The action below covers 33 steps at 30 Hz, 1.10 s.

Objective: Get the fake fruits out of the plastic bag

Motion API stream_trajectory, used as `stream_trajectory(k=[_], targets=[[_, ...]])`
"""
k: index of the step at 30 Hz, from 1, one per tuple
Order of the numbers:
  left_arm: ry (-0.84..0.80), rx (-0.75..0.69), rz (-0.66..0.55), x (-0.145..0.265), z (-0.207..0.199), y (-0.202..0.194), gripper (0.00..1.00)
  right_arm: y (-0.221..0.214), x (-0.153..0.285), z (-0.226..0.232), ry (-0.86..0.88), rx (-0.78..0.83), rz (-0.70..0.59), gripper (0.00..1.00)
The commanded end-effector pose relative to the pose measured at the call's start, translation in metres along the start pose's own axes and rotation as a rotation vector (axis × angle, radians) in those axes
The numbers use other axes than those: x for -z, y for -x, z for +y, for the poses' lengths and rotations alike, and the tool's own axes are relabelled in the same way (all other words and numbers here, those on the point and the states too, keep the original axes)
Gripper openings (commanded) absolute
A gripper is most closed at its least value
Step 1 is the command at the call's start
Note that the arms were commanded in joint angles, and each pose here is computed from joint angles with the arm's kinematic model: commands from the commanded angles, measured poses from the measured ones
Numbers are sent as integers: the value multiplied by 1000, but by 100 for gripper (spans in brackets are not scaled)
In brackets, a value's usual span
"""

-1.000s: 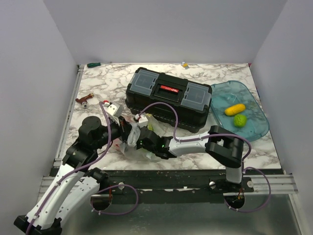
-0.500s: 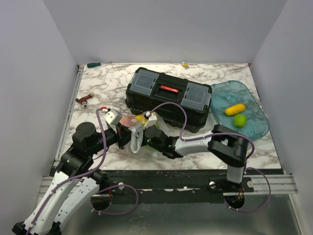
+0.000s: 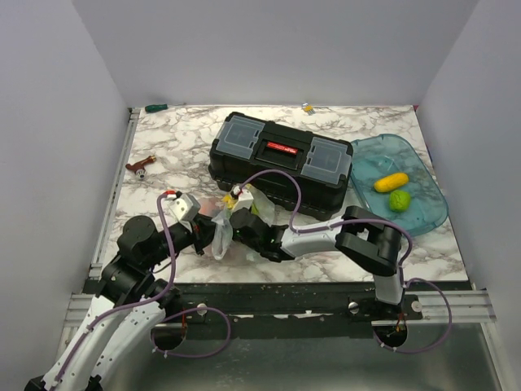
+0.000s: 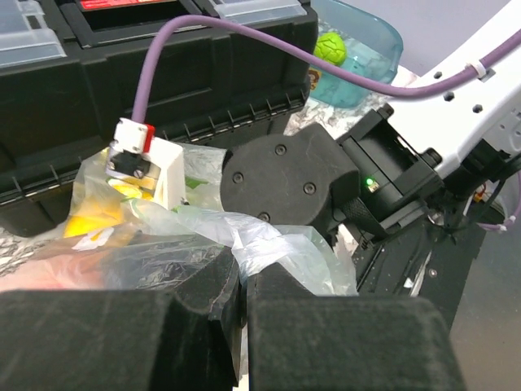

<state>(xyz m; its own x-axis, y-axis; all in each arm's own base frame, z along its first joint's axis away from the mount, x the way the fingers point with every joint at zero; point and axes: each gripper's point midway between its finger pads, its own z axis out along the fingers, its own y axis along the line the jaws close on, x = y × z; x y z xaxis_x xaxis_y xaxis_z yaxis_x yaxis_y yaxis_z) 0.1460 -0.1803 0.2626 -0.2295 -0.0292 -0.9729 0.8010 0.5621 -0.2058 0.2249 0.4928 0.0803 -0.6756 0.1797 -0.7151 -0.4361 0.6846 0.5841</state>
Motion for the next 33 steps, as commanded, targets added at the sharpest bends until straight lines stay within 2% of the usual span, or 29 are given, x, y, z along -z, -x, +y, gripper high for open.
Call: stream_trajectory(k=[1, 6, 14, 22, 30, 33], targets=[[55, -47, -68, 3, 8, 15, 0, -26, 3, -29, -133, 127, 44, 100], [160, -46, -70, 6, 26, 15, 0, -26, 18, -34, -145, 198, 55, 100], [186, -38, -48, 3, 32, 11, 0, -23, 25, -47, -191, 259, 63, 99], [195, -30, -30, 1, 35, 8, 0, -10, 27, -18, -104, 229, 52, 78], [201, -24, -14, -2, 38, 5, 0, 18, 44, 6, -39, 182, -13, 52], [202, -25, -14, -2, 38, 5, 0, 31, 52, 8, -41, 173, -53, 47]])
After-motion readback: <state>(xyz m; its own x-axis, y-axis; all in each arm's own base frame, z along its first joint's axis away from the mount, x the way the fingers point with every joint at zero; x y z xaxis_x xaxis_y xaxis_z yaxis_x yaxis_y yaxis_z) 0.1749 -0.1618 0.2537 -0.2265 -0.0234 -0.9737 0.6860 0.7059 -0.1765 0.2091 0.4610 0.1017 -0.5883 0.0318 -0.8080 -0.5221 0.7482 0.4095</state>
